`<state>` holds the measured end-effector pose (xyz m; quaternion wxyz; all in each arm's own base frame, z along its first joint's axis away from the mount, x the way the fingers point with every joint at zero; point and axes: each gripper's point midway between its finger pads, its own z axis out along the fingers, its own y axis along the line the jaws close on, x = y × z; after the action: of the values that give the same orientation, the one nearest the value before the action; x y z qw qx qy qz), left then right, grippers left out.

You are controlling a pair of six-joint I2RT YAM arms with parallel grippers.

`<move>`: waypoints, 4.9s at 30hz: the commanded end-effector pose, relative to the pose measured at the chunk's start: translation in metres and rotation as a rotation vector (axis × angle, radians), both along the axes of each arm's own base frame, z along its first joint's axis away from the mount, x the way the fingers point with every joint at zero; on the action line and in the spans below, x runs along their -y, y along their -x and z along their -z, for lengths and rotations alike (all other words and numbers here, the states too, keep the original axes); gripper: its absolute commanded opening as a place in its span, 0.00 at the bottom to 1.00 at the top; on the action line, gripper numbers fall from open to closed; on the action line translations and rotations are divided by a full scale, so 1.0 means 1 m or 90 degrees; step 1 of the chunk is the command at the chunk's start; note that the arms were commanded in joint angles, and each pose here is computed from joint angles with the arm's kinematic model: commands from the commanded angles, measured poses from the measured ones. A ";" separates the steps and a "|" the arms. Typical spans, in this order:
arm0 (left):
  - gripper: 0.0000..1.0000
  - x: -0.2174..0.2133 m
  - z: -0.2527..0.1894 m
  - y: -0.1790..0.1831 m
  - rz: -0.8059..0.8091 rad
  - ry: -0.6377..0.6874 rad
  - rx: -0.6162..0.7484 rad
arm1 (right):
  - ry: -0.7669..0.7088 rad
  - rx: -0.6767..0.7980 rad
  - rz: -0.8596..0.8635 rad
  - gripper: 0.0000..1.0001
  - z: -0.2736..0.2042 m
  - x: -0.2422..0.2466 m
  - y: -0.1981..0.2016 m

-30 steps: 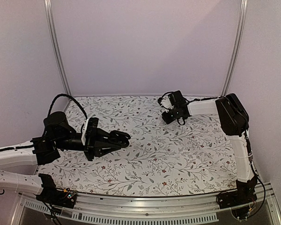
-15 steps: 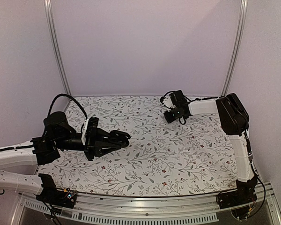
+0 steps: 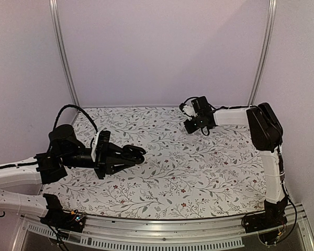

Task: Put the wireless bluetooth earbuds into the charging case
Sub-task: Move the right earbud to the center of the board, then adjust the right earbud at the center of the board.

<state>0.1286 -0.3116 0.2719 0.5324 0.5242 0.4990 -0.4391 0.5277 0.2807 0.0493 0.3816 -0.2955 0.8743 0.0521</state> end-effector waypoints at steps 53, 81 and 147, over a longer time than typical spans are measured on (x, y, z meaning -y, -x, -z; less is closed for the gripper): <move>0.00 -0.005 -0.003 -0.002 -0.009 0.007 0.021 | -0.031 -0.117 -0.053 0.30 0.041 0.006 -0.017; 0.00 -0.005 -0.005 -0.001 -0.006 0.009 0.026 | -0.187 -0.290 -0.156 0.18 0.019 -0.036 0.143; 0.00 -0.009 -0.007 0.000 -0.014 0.012 0.042 | 0.130 -0.005 -0.422 0.45 0.027 -0.096 0.321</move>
<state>0.1243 -0.3052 0.2783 0.5504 0.5304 0.4822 -0.4282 0.1999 0.3690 0.0251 0.3055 -0.6016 0.7316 0.0976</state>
